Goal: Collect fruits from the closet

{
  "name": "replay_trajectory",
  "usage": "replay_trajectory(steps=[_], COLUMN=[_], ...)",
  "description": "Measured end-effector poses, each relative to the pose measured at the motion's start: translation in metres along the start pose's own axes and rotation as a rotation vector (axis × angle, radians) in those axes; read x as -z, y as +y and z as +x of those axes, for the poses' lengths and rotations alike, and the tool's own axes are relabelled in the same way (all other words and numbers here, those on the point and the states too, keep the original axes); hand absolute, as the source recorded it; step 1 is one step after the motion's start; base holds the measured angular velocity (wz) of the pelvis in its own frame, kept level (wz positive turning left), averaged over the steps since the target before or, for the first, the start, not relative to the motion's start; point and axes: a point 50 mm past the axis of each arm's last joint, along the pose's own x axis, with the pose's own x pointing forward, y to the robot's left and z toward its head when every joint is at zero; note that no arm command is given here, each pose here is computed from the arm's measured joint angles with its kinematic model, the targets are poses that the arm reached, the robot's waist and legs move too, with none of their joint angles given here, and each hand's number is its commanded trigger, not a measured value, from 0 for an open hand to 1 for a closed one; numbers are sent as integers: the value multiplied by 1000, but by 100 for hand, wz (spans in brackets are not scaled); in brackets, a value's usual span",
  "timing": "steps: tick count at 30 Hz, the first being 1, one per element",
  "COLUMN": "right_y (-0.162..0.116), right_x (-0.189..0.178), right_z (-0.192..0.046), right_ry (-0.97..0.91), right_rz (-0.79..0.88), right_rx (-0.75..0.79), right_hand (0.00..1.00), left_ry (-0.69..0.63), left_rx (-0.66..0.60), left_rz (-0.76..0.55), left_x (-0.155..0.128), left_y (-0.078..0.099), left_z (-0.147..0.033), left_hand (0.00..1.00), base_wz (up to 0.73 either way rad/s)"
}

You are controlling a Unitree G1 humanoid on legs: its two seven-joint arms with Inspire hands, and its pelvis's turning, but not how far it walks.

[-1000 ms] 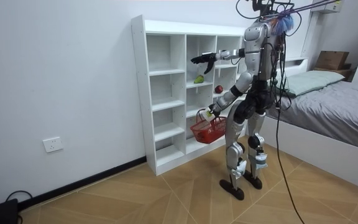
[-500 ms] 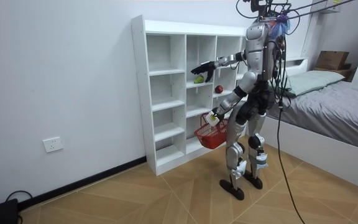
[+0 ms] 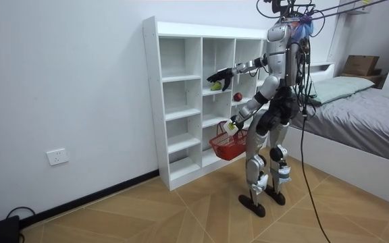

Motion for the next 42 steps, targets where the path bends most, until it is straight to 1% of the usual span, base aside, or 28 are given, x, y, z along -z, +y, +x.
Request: replay_trajectory(steps=[4,9,30,31,32,33,34,38,40,42], right_y=[-2,-7,-9,-9,-9,-9,-9,-8,-2,-2], right_x=[2,1,2,3,3,4,4,5,4,5], right_z=[0,4,5,5,5,5,5,5,4,4], right_ry=[5,5,16,20,22,26,27,27,7,12], right_rz=[2,-45,-47,-48,-48,-50,-51,-93,-177,-177], right_rx=[15,23,58,57,57,56,55,48,48,56], right_hand=[0,0,0,47,70,87,100,100,100,100], left_ry=[-3,-9,-5,-5,-6,-6,-6,-2,2,-2], left_rx=[3,12,55,56,56,57,57,57,57,60], left_rz=[-4,-15,-10,-10,-10,-10,-10,-10,-10,-9], left_x=[-1,-2,-4,-4,-4,-4,-4,-4,-4,-6], left_y=[-2,-3,-11,-11,-11,-11,-11,-11,-11,-12], left_z=[1,1,5,5,5,5,5,5,6,6], left_hand=[100,100,100,100,100,100,100,100,100,100], base_wz=[1,-2,0,0,0,0,0,0,-3,2])
